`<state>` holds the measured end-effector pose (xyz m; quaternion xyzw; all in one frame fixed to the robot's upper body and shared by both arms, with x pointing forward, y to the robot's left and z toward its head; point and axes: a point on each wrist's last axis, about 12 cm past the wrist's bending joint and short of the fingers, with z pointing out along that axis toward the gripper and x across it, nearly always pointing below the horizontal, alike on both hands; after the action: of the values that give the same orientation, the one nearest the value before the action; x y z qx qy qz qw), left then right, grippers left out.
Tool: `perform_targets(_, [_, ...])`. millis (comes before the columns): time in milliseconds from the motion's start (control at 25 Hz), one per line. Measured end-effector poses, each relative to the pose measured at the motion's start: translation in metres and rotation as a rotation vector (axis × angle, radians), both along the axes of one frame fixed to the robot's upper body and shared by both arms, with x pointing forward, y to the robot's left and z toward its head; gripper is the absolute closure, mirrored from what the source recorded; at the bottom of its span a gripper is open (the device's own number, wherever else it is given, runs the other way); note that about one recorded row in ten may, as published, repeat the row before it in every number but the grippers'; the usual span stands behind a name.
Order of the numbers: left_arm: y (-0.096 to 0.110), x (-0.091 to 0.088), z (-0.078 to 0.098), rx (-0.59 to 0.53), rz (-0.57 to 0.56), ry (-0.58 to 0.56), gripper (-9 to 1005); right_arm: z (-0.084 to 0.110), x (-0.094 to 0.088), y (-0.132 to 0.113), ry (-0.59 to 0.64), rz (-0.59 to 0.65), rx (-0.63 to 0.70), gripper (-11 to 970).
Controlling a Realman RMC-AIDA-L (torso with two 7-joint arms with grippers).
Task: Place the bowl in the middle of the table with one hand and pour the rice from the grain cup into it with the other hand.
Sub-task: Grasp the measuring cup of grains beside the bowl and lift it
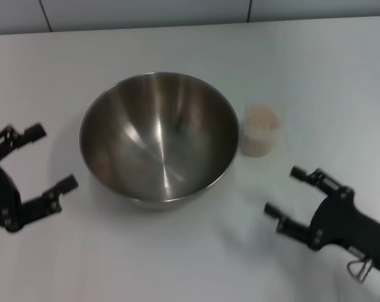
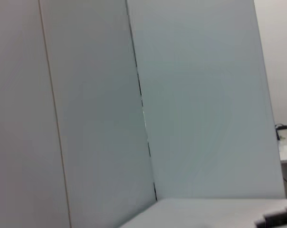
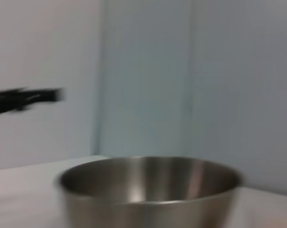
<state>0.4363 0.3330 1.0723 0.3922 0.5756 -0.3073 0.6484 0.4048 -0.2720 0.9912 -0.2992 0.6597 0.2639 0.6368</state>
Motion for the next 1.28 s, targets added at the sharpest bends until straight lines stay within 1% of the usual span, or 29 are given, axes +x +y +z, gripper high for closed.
perform_targets(160, [-0.002, -0.019, -0.023, 0.007, 0.024, 0.047, 137, -0.001, 0.009, -0.012, 0.006, -0.19, 0.027, 129])
perform_targets(200, [-0.002, -0.019, -0.023, 0.007, 0.024, 0.047, 137, -0.002, 0.012, -0.015, 0.007, -0.243, 0.032, 130])
perform_targets(280, [-0.004, -0.025, -0.038, 0.037, 0.062, 0.099, 137, -0.003, 0.015, -0.02, 0.003, -0.337, 0.037, 130])
perform_targets(360, [-0.004, -0.025, -0.038, 0.037, 0.062, 0.099, 137, -0.004, 0.017, -0.022, -0.014, -0.408, 0.022, 130])
perform_targets(400, [-0.005, -0.025, -0.045, 0.064, 0.087, 0.123, 137, -0.004, 0.018, -0.02, -0.026, -0.425, 0.01, 130])
perform_targets(440, [-0.005, -0.025, -0.045, 0.064, 0.087, 0.123, 137, -0.005, 0.019, -0.019, -0.035, -0.435, -0.001, 130])
perform_targets(480, [-0.005, -0.022, -0.051, 0.098, 0.117, 0.145, 137, -0.005, 0.02, -0.017, -0.042, -0.436, -0.012, 130])
perform_targets(600, [-0.005, -0.019, -0.051, 0.104, 0.119, 0.146, 137, -0.006, 0.026, -0.012, -0.037, -0.429, -0.029, 130])
perform_targets(920, [0.009, -0.009, -0.041, 0.096, 0.12, 0.178, 137, -0.009, 0.036, -0.005, 0.003, -0.416, -0.049, 130])
perform_targets(1160, [0.011, -0.003, -0.036, 0.097, 0.123, 0.189, 137, -0.01, 0.043, -0.002, 0.014, -0.41, -0.063, 135])
perform_targets(1280, [0.011, -0.001, -0.035, 0.1, 0.121, 0.184, 137, -0.01, 0.052, -0.001, 0.026, -0.416, -0.074, 143])
